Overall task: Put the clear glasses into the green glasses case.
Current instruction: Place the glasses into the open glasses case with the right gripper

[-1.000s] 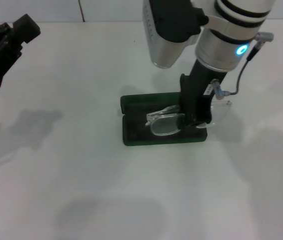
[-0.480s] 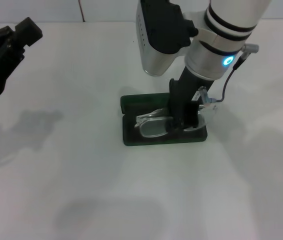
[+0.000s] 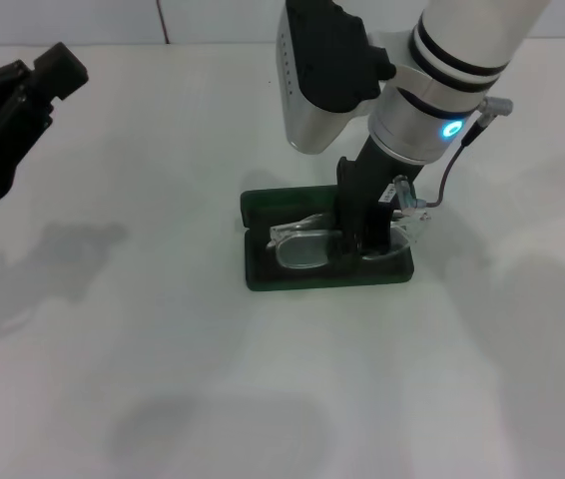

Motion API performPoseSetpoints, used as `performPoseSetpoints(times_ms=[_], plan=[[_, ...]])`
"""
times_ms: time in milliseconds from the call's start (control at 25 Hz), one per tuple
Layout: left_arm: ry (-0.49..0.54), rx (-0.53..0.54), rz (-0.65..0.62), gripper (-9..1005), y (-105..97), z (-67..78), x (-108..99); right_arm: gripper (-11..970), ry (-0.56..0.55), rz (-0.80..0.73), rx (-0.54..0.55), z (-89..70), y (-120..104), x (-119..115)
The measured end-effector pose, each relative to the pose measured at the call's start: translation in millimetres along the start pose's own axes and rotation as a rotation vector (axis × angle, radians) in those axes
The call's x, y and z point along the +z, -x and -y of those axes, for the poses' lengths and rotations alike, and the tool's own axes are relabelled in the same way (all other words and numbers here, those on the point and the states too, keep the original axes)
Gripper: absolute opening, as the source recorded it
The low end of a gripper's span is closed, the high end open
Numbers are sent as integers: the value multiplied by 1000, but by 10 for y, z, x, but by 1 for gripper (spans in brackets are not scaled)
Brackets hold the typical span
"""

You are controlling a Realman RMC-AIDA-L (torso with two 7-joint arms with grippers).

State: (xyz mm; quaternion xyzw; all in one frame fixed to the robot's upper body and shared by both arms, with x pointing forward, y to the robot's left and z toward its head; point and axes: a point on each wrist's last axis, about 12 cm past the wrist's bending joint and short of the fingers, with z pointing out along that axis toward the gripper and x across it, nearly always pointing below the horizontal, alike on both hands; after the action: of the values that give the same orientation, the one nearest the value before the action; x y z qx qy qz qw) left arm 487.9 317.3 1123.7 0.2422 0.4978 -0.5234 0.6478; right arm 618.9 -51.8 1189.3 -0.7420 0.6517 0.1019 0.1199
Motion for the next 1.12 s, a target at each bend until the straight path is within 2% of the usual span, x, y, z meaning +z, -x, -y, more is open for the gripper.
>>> performPoseSetpoints(times_ms=[1120], plan=[[2, -11, -18, 29, -72, 39, -23, 120, -6, 41, 80, 19, -107, 102]])
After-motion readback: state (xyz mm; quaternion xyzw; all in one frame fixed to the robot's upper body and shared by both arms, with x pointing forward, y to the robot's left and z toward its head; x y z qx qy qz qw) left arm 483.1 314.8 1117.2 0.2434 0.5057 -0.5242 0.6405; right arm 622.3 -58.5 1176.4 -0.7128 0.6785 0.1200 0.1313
